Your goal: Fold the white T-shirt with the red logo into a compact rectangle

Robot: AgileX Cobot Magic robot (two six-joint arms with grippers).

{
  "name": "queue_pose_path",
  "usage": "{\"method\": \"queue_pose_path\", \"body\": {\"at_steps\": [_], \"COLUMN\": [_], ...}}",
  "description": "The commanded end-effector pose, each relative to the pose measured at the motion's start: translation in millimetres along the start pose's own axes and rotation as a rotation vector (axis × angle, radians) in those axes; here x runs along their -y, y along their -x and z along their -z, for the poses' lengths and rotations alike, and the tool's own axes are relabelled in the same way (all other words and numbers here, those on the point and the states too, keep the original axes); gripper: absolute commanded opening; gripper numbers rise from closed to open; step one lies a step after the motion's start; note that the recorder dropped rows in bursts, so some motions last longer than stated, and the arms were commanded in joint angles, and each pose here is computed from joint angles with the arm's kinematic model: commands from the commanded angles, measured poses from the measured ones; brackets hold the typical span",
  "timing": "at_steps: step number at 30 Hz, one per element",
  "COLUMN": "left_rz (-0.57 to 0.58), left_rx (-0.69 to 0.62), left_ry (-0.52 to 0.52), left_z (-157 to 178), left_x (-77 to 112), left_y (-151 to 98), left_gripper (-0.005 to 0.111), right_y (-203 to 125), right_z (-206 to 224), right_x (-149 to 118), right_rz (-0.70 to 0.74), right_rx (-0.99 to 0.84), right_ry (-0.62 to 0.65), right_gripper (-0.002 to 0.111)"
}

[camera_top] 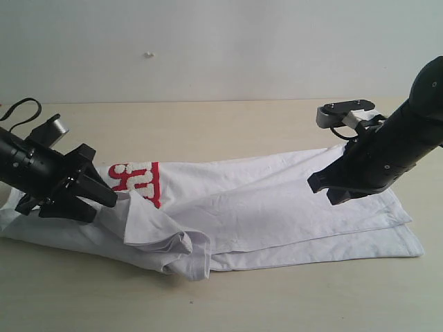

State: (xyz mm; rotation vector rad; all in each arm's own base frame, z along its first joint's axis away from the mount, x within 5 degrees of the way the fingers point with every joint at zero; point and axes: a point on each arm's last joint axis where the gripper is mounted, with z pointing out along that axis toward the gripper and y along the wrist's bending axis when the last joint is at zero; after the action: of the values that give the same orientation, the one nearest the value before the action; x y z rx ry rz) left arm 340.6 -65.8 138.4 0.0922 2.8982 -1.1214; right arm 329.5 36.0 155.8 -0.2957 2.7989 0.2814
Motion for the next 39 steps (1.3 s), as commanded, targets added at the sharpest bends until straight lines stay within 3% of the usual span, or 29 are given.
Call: {"method": "queue_pose_path", "body": {"at_steps": [1,12,16,19,28,31,32,35,37,39], "left_rz": [-0.012,-0.021,0.018,0.026,0.046,0.012,-0.001,-0.001,0.0,0.0], "left_rx": [0.028,-0.028,0.016,0.069,0.23,0.26,0.269,0.304,0.333,0.351], "left_ry": [0.005,-0.083,-0.136,-0.166,-0.243,-0.219,-0.215,-0.219,-0.235,-0.251], "left_z": [-8.9,-31.2,-36.1,-37.0,-33.9,-33.8,-33.6,-32.7,-31.5,-30.6], "left_x": [7.6,30.7,41.5,45.8,52.6,50.9,50.6,50.9,52.3,53.6], "left_y": [3.5,-1.6,1.8,6.5,21.0,23.2,23.9,26.9,29.4,30.9], "left_gripper": [0.055,0.052,0.031,0.003,0.0,0.011,0.033,0.075,0.087,0.085], "right_y": [1.4,1.6,1.6,1.6,1.8,1.8,1.8,1.8,1.8,1.8], "right_z": [2.4,2.4,2.4,2.4,2.4,2.4,2.4,2.4,2.4,2.4], "right_x": [1.4,1.5,1.5,1.5,1.6,1.6,1.6,1.6,1.6,1.6], "right_rz": [0.004,0.004,0.004,0.004,0.004,0.004,0.004,0.004,0.004,0.004], "right_rx": [0.01,0.011,0.011,0.011,0.013,0.013,0.013,0.013,0.013,0.013], "right_ry": [-0.003,-0.004,-0.004,-0.004,-0.004,-0.004,-0.004,-0.004,-0.004,-0.004], "right_gripper": [0.0,0.0,0.0,0.0,0.0,0.0,0.0,0.0,0.0,0.0]}}
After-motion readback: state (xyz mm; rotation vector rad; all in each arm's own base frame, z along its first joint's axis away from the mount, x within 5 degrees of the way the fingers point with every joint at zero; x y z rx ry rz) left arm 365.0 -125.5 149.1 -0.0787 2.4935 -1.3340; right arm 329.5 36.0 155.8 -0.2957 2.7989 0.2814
